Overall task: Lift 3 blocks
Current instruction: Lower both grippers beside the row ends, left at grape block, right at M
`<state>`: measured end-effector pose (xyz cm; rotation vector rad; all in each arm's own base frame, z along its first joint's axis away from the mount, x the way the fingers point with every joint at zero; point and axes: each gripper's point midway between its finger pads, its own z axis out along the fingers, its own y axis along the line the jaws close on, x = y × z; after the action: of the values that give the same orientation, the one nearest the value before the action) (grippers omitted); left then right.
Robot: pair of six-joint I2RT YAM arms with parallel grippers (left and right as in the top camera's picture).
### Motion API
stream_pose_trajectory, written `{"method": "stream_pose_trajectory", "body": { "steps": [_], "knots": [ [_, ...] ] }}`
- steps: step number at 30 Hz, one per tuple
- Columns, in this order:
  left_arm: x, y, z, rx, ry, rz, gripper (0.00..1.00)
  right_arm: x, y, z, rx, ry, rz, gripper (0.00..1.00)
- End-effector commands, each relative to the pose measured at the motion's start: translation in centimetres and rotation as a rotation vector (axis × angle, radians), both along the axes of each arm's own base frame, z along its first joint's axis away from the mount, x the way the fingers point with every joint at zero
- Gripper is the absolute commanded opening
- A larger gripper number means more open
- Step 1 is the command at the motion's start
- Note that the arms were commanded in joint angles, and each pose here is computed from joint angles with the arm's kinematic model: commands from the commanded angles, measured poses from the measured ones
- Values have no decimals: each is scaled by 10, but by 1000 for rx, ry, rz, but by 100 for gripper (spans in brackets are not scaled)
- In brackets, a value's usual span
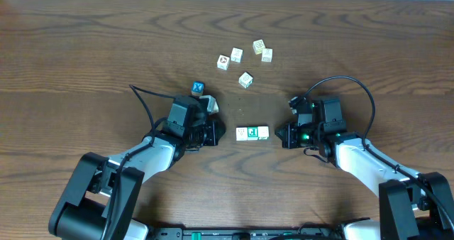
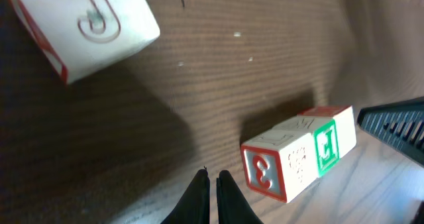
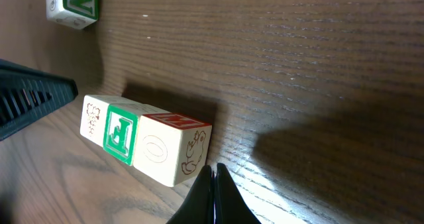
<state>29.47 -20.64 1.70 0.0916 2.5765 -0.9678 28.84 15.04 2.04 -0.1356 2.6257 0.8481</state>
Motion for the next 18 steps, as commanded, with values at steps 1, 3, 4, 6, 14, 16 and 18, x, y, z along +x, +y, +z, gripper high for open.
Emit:
{"method": "stream_pose_trajectory", "body": {
  "steps": [1, 3, 4, 6, 14, 16, 18],
  "knots": [
    [2, -3, 0, -16, 5, 8, 7, 0, 0, -2, 4, 13, -15, 1],
    [2, -4, 1, -20, 1, 2, 7, -1, 2, -1, 4, 12, -8, 1],
    [1, -5, 1, -20, 2, 0, 8, -1, 3, -1, 5, 12, -6, 1],
    [0, -7, 1, -19, 1, -7, 8, -1, 4, -2, 8, 17, -11, 1],
    [-6, -17, 2, -20, -14, -45, 7, -4, 6, -10, 8, 50, -16, 1],
    [-6, -18, 2, -19, -16, -51, 7, -5, 7, -15, 5, 61, -11, 1],
    [-6, -18, 2, -19, -17, -52, 8, -5, 8, -20, 6, 72, -11, 1]
  ]
}}
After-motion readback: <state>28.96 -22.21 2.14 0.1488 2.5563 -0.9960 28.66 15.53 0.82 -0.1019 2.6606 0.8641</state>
